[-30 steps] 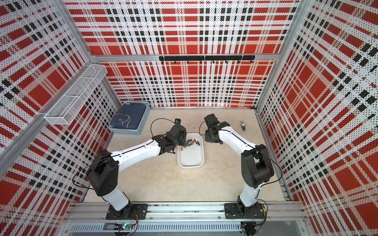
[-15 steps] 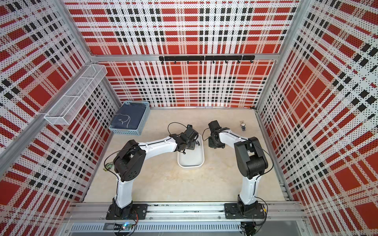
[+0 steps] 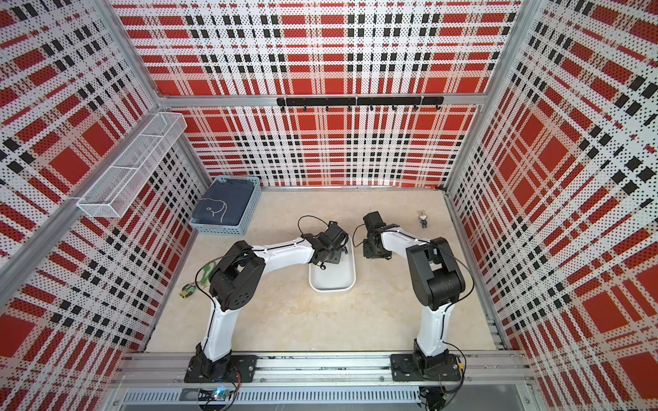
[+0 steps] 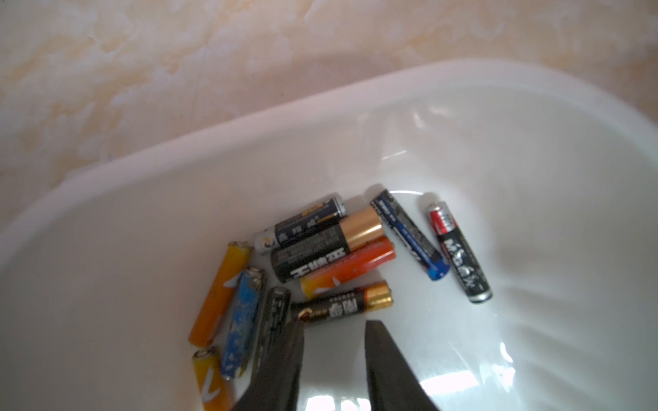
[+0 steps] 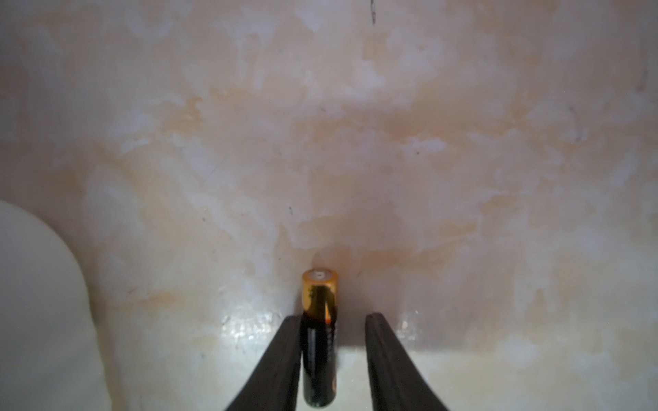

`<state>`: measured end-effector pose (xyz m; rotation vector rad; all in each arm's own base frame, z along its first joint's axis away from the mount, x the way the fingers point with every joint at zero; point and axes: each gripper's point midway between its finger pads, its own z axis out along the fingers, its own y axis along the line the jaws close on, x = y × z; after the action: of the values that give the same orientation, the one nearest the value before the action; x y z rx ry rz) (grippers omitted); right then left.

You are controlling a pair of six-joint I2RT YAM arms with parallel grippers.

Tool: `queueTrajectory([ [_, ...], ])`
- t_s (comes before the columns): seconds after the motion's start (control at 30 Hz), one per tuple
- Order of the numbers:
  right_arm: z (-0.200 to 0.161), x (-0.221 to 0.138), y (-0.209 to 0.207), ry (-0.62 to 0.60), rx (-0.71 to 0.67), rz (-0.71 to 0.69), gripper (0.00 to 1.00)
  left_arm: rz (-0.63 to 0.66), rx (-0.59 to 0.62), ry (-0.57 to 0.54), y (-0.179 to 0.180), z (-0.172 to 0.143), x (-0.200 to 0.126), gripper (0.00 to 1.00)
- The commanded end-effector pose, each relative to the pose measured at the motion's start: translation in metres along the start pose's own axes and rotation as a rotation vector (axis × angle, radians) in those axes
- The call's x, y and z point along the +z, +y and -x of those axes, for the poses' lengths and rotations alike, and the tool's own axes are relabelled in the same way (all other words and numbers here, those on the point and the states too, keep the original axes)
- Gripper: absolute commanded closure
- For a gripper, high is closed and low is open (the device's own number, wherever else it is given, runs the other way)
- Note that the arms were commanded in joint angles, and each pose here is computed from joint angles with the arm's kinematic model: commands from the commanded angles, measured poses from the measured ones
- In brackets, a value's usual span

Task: Take the batteries out of the storage box
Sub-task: Place the battery at the center of the board, then pick up the battery from the storage box.

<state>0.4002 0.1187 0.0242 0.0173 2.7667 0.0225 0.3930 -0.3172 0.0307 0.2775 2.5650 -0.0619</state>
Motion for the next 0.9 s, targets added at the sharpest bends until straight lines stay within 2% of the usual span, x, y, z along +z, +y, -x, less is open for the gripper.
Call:
queueTrajectory([
  [0.0, 0.007, -0.011, -0.001, -0.028, 0.011, 0.010, 0.60, 0.036, 0.000, -0.011, 0.011, 0.007, 0.000, 0.64],
  [0.2, 0.030, -0.064, 0.000, -0.163, 0.022, 0.051, 0.56, 0.061, -0.011, -0.013, 0.023, 0.011, 0.004, 0.65],
  [0.4, 0.038, -0.110, -0.008, -0.321, 0.042, 0.072, 0.54, 0.064, -0.008, -0.006, 0.028, 0.013, 0.010, 0.67],
  [0.73, 0.028, -0.111, -0.017, -0.338, 0.054, 0.048, 0.52, 0.056, -0.013, -0.073, 0.022, 0.040, -0.019, 0.66],
  [0.87, 0.026, -0.105, -0.016, -0.327, 0.057, 0.046, 0.52, 0.076, -0.010, -0.063, 0.027, 0.039, -0.012, 0.64],
])
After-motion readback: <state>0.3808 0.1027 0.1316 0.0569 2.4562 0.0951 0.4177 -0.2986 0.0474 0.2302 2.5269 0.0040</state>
